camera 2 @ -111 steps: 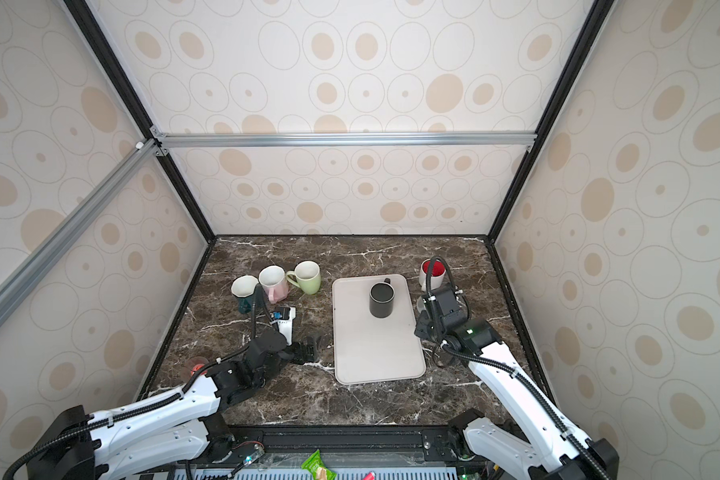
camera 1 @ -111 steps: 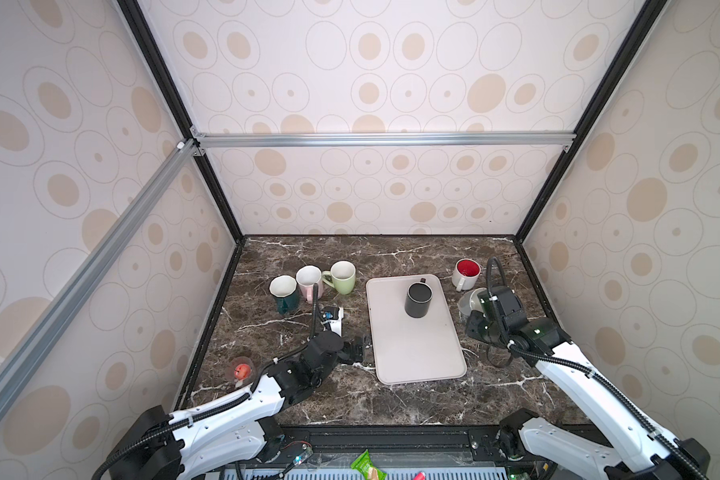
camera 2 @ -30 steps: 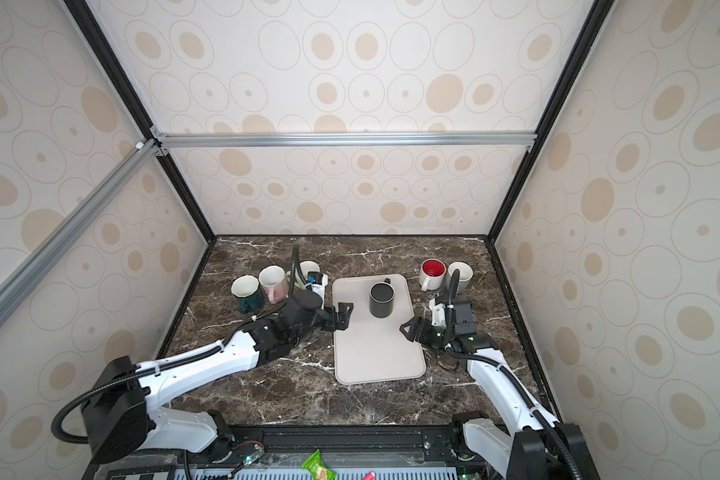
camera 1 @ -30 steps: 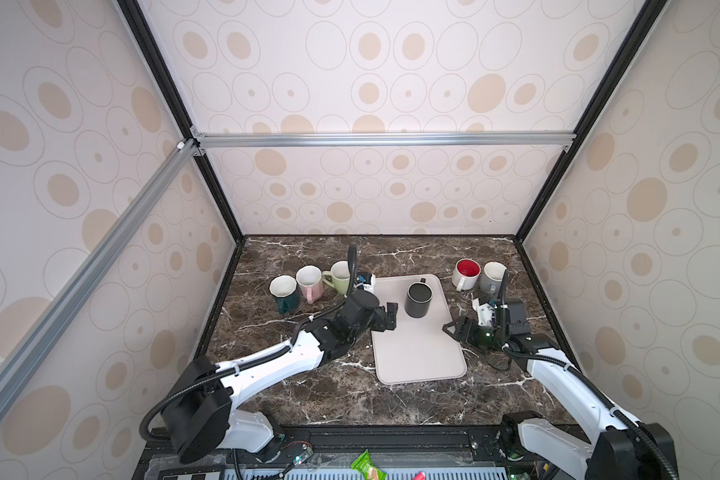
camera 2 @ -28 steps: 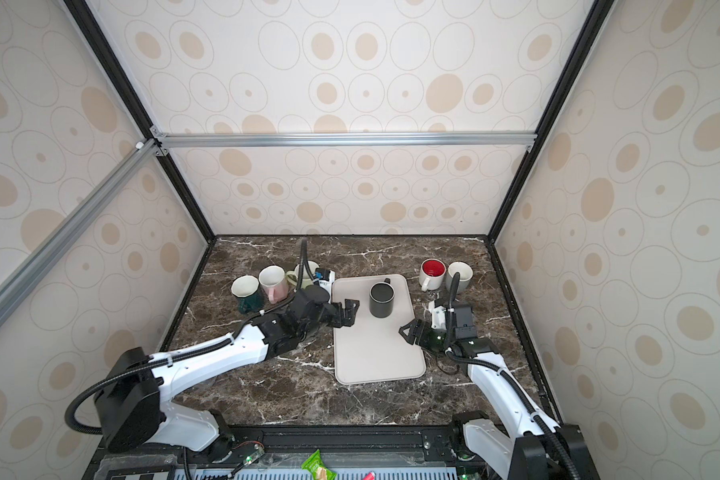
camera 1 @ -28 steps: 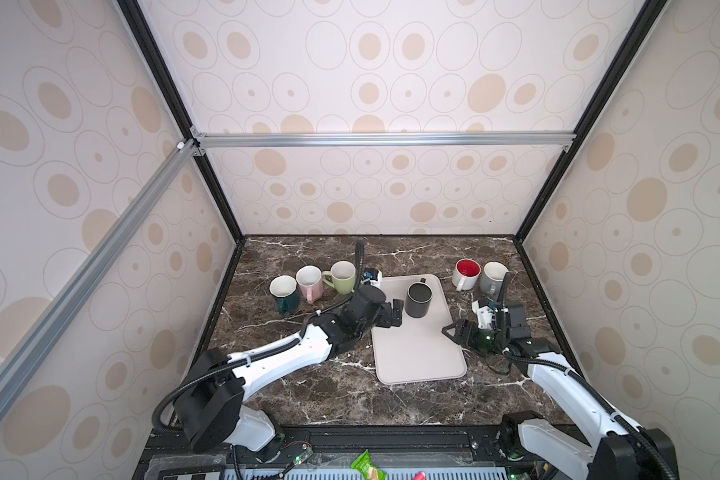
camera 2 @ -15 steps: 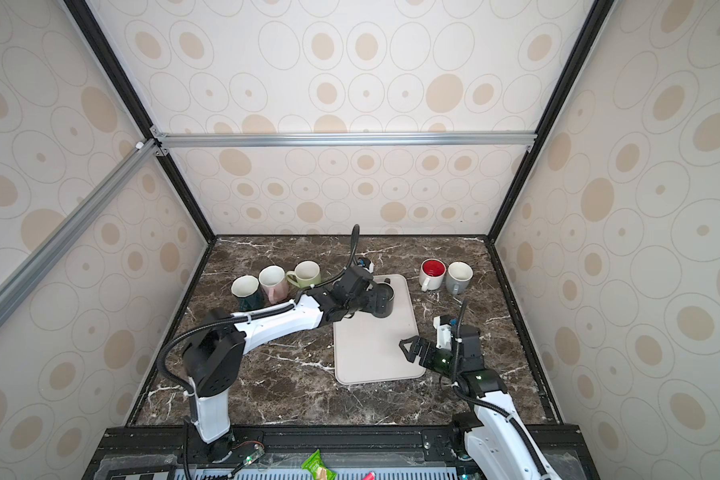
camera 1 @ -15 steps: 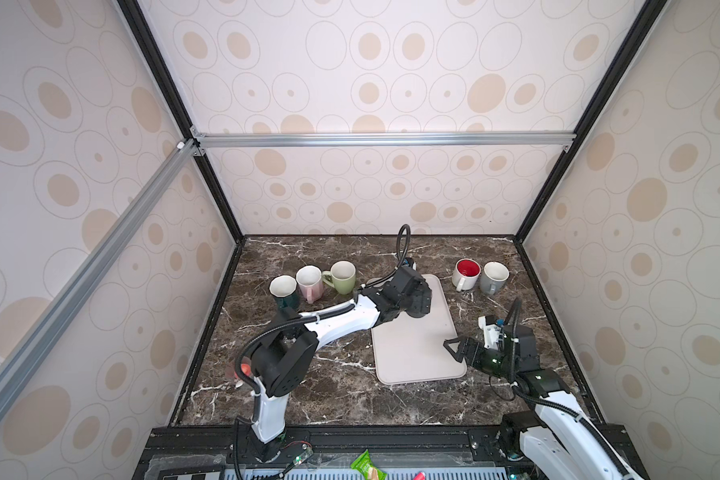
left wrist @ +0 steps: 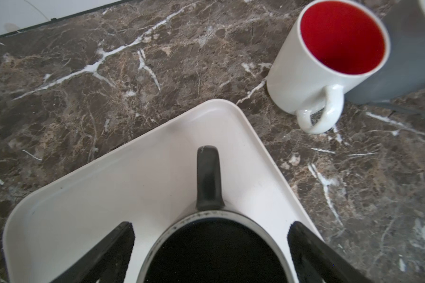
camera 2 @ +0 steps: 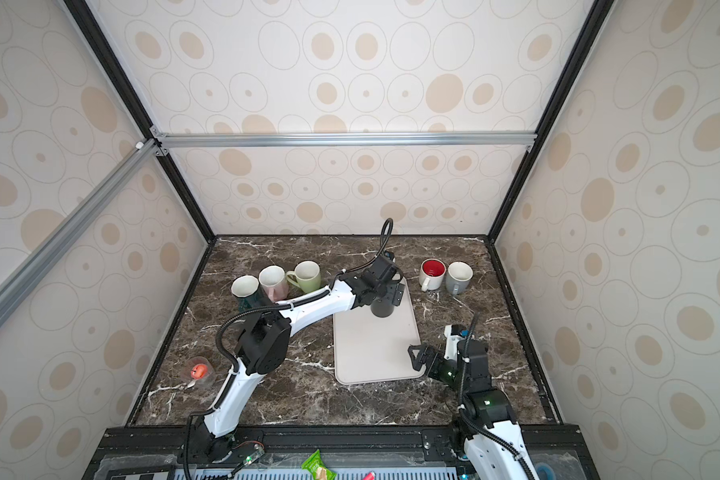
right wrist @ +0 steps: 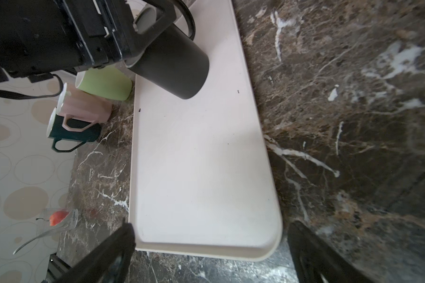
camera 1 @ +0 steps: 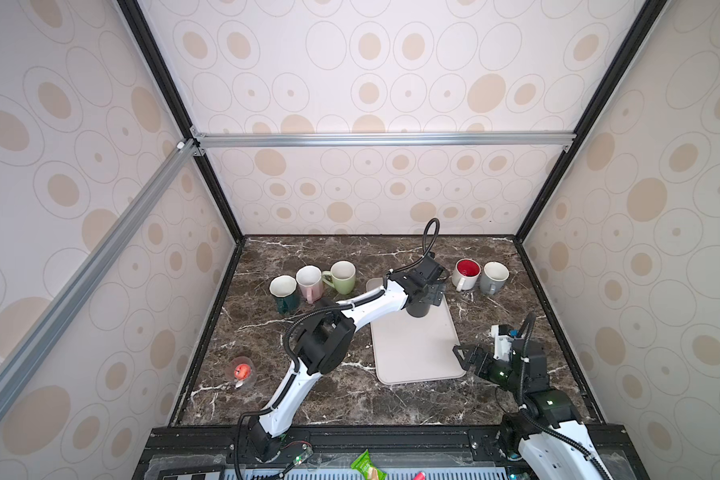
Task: Turn the mug right side up
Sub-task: 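Lower the left gripper around the upside-down black mug on the tray and close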
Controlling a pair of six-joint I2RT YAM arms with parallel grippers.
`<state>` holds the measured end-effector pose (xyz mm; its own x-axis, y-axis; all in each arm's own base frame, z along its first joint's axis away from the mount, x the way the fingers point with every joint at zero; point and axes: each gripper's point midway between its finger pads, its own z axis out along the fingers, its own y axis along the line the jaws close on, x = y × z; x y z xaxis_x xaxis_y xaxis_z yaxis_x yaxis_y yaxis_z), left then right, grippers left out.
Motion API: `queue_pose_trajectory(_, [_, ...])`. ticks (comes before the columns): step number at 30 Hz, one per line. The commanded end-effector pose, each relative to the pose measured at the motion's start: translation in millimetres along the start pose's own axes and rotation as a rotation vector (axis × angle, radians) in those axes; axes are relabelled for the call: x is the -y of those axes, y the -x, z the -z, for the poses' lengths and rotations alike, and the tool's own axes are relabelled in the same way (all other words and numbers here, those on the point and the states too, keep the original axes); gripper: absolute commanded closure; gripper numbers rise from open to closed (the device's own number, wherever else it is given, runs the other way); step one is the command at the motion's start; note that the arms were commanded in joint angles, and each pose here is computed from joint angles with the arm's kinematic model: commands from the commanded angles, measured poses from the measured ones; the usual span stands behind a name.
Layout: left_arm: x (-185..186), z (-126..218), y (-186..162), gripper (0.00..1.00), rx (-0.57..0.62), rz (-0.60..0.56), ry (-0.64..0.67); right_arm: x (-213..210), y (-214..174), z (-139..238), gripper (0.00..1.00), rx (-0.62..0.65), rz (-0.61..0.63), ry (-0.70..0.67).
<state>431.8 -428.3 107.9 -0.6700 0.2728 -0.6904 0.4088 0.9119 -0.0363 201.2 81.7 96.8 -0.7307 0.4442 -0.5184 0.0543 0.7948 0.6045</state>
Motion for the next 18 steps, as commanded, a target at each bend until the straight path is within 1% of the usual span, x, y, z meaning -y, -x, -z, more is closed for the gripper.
queue_pose_trajectory(1, [-10.8,5.4,6.7,0.02,-0.001,-0.077,0.067,9.7,-6.2,0.8,0.0,-0.022,0.01,-0.052])
queue_pose_trajectory(2, [-11.2,5.2,6.1,0.05,-0.002,-0.093,0.071,10.5,-7.0,0.3,0.0,-0.026,0.008,-0.055])
queue_pose_trajectory(5, [-10.5,7.4,4.1,0.2,0.01,-0.136,0.083,12.5,-8.5,-0.9,0.0,-0.033,0.001,-0.062])
queue_pose_trajectory(6, [-9.6,7.6,1.9,0.23,0.011,-0.151,0.082,12.9,-9.2,-1.3,0.0,-0.035,0.0,-0.063])
queue_pose_trajectory(9, [-7.1,10.1,-1.9,0.25,0.018,-0.19,0.095,15.4,-12.3,-2.2,0.0,-0.044,-0.011,-0.069])
queue_pose_trajectory(11, [-2.4,12.1,-6.2,0.3,0.015,-0.23,0.085,14.9,-12.8,-2.3,0.0,-0.044,-0.014,-0.064])
queue_pose_trajectory(12, [-1.3,13.7,-8.0,0.31,0.015,-0.247,0.086,14.6,-13.0,-2.2,0.0,-0.045,-0.014,-0.063])
queue_pose_trajectory(15, [-3.4,21.5,-16.0,0.29,0.016,-0.266,0.1,16.6,-13.1,-1.9,0.0,-0.043,-0.017,-0.073])
queue_pose_trajectory(18, [-5.5,31.6,-29.7,0.29,0.007,-0.249,0.067,16.7,-13.4,-2.0,0.0,-0.044,-0.019,-0.073])
